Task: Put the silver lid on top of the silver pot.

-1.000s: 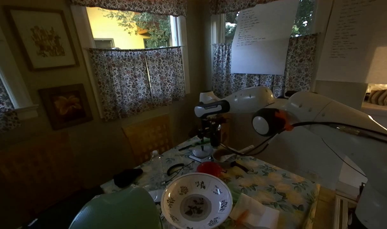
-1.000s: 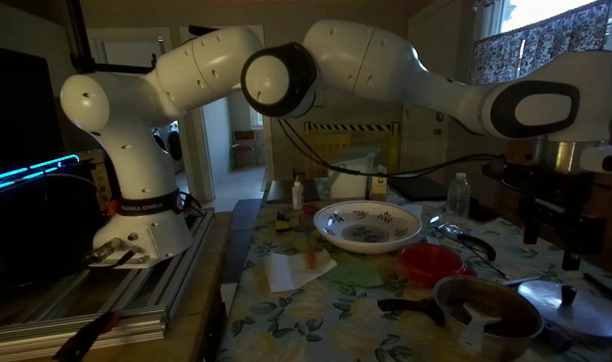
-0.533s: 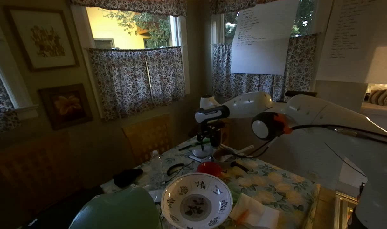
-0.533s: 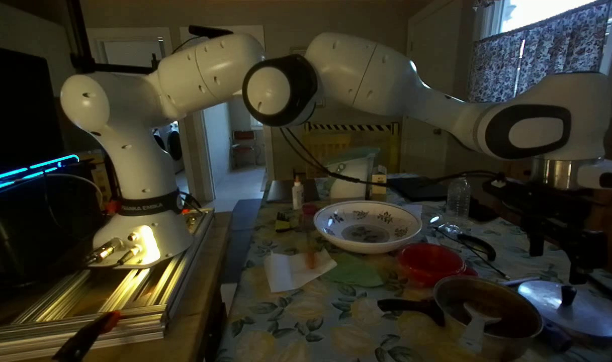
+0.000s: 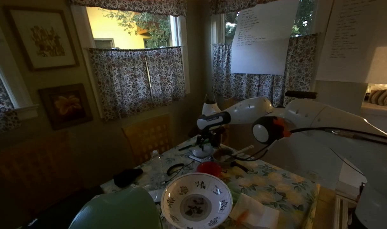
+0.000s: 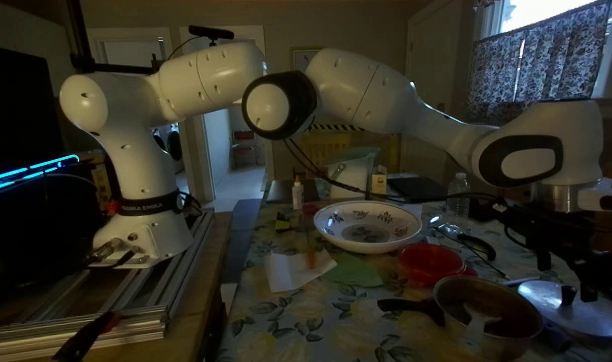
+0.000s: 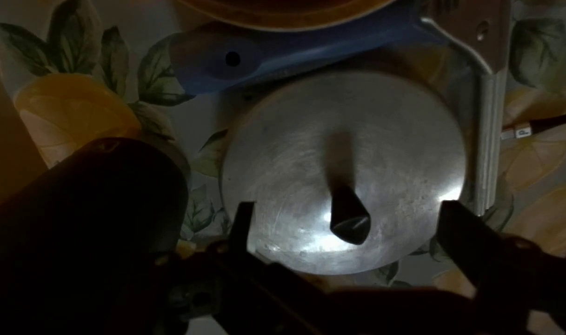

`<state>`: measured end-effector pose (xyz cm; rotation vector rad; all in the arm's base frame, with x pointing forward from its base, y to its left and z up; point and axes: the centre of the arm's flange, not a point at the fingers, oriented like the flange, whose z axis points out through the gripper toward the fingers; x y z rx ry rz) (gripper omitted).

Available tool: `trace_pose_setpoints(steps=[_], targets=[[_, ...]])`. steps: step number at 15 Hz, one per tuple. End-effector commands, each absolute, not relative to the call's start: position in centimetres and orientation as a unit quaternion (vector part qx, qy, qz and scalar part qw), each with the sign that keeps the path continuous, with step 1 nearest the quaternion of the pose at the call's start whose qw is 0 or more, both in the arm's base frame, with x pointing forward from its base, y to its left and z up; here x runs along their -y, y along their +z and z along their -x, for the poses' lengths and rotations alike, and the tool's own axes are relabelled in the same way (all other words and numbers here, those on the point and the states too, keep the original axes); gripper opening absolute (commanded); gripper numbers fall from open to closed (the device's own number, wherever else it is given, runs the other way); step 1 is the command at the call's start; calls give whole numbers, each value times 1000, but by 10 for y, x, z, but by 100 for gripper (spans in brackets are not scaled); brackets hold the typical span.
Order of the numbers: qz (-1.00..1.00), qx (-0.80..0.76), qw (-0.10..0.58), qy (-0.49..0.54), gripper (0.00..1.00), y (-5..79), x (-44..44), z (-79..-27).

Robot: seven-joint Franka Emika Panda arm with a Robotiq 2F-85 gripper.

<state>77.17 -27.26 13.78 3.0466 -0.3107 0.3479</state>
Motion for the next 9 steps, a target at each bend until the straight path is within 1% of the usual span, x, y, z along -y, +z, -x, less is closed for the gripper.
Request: trace_pose_setpoints(steps=[1,4,9], targets=[[-985,83,6,149,100,125,283,-790],[-984,70,-1,163,100,121,281,-792],[-983,53,5,176,100,116,280,-795]])
